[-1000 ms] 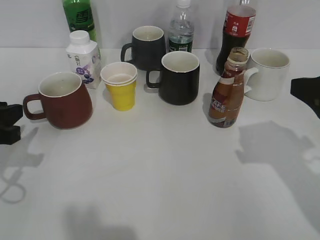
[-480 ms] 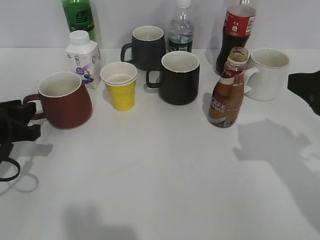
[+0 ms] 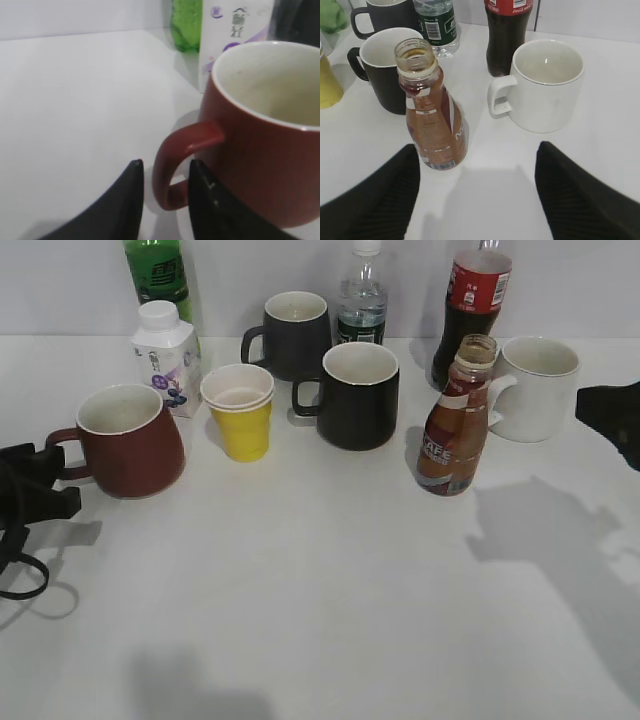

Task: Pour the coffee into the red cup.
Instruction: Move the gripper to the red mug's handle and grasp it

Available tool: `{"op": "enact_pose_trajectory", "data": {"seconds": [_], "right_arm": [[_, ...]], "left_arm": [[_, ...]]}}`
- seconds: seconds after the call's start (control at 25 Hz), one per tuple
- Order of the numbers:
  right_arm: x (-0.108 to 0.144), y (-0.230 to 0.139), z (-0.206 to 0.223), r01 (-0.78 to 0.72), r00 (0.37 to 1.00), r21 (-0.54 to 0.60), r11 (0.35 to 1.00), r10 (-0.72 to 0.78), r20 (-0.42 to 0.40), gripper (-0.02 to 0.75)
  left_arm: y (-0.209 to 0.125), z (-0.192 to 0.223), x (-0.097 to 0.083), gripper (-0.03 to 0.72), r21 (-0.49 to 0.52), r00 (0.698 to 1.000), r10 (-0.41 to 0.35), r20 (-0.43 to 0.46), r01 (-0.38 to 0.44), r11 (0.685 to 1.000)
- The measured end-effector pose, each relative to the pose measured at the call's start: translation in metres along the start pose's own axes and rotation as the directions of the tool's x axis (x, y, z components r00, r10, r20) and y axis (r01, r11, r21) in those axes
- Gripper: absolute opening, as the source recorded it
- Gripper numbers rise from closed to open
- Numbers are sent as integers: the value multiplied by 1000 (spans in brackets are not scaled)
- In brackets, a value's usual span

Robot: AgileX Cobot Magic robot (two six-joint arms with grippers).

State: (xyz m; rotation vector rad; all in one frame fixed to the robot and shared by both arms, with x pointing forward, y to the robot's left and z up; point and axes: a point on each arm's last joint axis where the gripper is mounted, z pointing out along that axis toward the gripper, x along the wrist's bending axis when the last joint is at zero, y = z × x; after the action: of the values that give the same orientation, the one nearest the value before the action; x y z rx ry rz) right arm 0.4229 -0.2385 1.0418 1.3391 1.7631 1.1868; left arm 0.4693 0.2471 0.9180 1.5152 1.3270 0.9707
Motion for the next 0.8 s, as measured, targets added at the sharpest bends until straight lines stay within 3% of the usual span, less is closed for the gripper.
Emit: {"op": "enact_pose_trajectory", "data": {"seconds": [0.8], "right_arm": [[0,0,0,0,1000,-2,1000,0,0,535]], "left_arm": [[-7,27,-3,242,-42,1000,15,-11,-16,999]]}}
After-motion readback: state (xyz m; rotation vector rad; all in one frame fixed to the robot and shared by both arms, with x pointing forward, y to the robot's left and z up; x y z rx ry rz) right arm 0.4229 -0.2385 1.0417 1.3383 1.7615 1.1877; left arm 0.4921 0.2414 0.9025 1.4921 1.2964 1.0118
